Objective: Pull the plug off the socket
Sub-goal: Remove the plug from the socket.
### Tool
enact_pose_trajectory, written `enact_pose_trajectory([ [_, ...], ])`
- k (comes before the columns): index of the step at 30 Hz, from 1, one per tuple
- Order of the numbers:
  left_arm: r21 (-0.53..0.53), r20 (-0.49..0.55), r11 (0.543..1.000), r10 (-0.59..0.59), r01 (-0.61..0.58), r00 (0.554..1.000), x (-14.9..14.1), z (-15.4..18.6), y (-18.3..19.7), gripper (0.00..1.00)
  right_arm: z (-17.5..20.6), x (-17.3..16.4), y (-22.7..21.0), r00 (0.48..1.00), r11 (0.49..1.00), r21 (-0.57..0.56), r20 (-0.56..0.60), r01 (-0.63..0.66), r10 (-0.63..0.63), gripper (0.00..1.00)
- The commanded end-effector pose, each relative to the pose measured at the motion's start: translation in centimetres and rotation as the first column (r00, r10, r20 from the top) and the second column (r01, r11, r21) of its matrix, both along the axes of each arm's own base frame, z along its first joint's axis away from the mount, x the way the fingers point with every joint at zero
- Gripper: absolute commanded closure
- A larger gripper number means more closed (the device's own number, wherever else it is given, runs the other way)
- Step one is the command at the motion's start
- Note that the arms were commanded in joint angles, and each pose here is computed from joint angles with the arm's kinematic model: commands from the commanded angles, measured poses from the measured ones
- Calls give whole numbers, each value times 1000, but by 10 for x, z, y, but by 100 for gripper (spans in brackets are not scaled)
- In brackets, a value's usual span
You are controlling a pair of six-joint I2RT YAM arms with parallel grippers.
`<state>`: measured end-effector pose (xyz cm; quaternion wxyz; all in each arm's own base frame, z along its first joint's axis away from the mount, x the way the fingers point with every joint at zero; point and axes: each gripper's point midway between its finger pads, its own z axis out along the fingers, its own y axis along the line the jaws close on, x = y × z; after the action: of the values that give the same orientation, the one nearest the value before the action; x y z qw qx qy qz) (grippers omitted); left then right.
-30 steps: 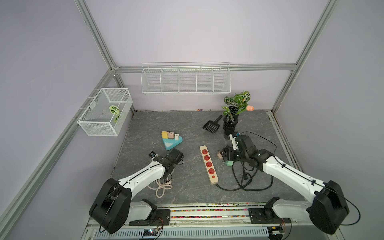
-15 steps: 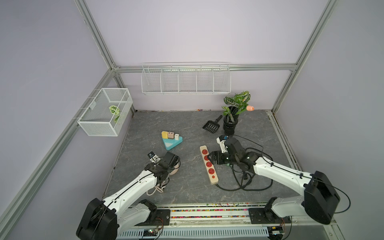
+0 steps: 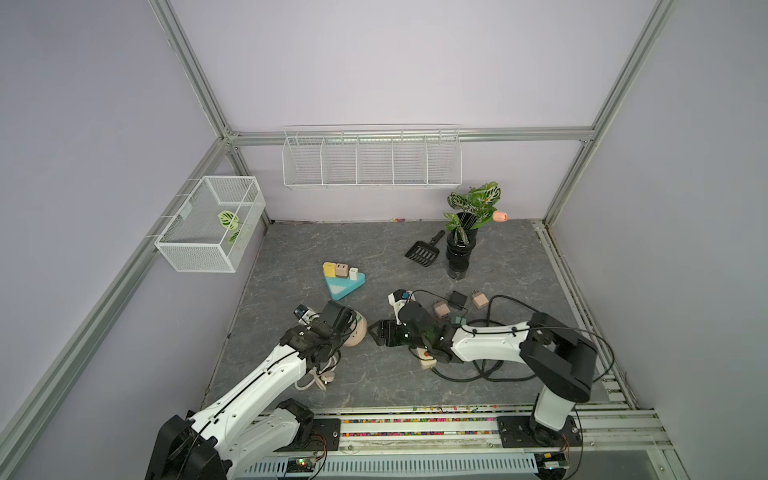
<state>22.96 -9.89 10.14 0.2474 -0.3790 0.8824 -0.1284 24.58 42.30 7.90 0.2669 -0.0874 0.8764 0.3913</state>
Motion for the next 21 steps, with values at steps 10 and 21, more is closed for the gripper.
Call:
enact_pose_trajectory([
  [10,-127,22,987,100,-97,995,8,30,-9,100,37,3,47,992,980,195,120,27,-51,22],
  [21,-205,3,976,76,-74,997,9,27,-24,100,25,13,51,988,975,196,89,106,-125,33],
])
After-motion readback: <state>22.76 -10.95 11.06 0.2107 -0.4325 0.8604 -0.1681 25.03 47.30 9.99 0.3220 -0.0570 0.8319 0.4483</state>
